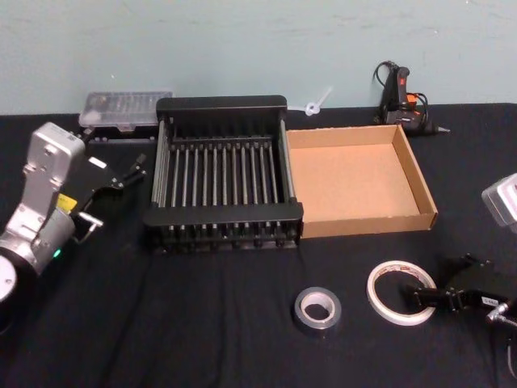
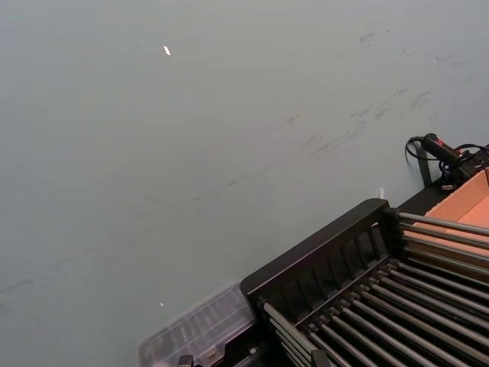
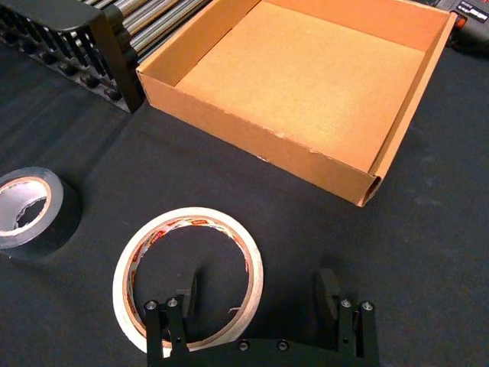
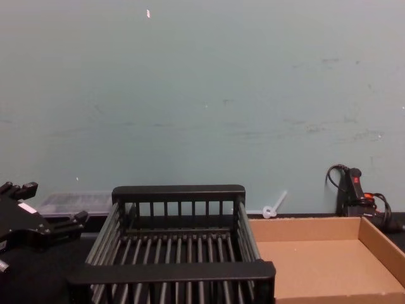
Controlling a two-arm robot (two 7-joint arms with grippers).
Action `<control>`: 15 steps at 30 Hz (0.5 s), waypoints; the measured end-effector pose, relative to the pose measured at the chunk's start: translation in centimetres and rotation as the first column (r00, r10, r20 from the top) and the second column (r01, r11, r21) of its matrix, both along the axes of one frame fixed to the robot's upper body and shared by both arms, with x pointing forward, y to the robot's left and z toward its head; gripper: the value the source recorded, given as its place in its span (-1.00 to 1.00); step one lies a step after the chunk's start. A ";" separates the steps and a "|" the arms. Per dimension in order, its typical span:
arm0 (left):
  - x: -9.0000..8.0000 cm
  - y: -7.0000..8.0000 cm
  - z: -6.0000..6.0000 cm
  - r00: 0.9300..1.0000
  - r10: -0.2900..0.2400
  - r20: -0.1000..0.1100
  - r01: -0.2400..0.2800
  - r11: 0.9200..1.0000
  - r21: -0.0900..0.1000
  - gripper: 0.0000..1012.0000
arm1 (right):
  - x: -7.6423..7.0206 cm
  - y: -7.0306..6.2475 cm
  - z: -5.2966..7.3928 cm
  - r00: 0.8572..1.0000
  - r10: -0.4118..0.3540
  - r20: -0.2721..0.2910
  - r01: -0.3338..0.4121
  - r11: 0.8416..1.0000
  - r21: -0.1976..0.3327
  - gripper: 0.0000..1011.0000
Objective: Pick up the white tape and place it into the black box , Pick up the silver tape and place it into the brown box.
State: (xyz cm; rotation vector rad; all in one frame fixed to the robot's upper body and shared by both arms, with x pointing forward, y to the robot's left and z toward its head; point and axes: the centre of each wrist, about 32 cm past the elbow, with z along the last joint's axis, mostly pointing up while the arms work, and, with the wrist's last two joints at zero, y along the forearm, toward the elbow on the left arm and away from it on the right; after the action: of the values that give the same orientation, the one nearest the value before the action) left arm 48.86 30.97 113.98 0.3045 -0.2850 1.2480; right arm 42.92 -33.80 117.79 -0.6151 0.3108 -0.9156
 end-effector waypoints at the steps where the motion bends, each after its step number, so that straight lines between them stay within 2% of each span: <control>1: 0.0 0.0 0.0 1.000 0.000 0.000 0.000 1.000 0.000 0.98 | 0.0 0.0 0.0 1.000 0.000 -0.002 0.000 1.000 -0.001 0.98; 15: 0.0 0.0 0.0 1.000 0.000 0.000 0.000 1.000 0.000 0.98 | 0.2 0.1 -0.3 1.000 -0.002 -0.013 0.002 1.000 -0.004 0.98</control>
State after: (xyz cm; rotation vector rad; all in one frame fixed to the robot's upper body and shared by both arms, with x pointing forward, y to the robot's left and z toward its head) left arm 48.86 30.97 113.98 0.3044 -0.2850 1.2480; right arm 43.09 -33.74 117.52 -0.6243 0.3213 -0.9146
